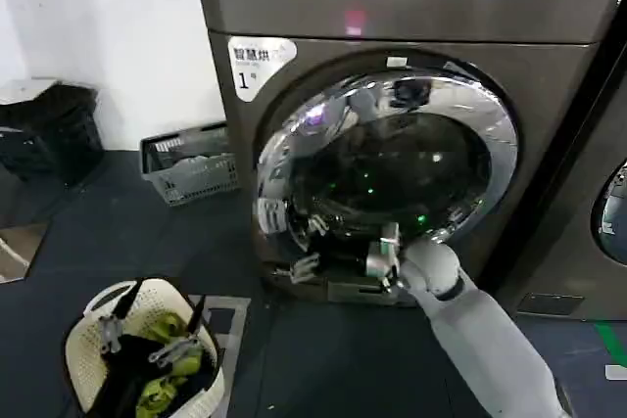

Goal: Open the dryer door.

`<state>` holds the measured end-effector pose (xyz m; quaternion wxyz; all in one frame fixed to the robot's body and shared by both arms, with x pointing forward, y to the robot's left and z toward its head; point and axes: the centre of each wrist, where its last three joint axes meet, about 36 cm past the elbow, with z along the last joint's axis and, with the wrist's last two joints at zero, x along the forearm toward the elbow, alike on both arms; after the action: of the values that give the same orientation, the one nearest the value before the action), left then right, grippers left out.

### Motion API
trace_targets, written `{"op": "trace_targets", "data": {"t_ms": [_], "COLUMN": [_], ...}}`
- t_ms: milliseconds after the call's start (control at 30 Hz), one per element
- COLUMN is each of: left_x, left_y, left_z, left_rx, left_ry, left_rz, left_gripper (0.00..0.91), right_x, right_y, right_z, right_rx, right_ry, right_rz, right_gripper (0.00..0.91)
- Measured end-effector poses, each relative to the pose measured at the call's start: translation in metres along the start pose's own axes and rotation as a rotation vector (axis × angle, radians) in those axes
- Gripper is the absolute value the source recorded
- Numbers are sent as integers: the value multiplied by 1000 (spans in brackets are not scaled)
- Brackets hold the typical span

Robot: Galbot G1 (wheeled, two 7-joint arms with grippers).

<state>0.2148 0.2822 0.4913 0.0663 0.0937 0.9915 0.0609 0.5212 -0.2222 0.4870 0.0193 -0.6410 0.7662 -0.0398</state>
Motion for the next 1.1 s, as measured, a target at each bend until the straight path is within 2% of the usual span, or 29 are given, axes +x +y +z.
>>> {"op": "trace_targets", "data": {"t_ms": [200,467,567,900,1100], "left_x": [-6,-28,-42,-85,-122], "left_y": [20,50,57,74,78], "left_z": [7,22,26,17,12], "left_rx": [-17,60,88,266,318], "left_ry": [-30,-89,-76,-37,-67], "left_rz": [-26,-71,-73,231,415], "left_gripper": [907,907,907,907,907], "right_x": [15,33,41,71,87], "right_y": [7,16,17,20,25], "right_z": [-2,-5,-6,-3,-4], "right_rx": [4,30,38,59,72], "right_ry": [-2,18,19,50,67], "right_rz": [-93,-201,-226,-308,-337], "right_gripper": [907,907,907,907,907]}}
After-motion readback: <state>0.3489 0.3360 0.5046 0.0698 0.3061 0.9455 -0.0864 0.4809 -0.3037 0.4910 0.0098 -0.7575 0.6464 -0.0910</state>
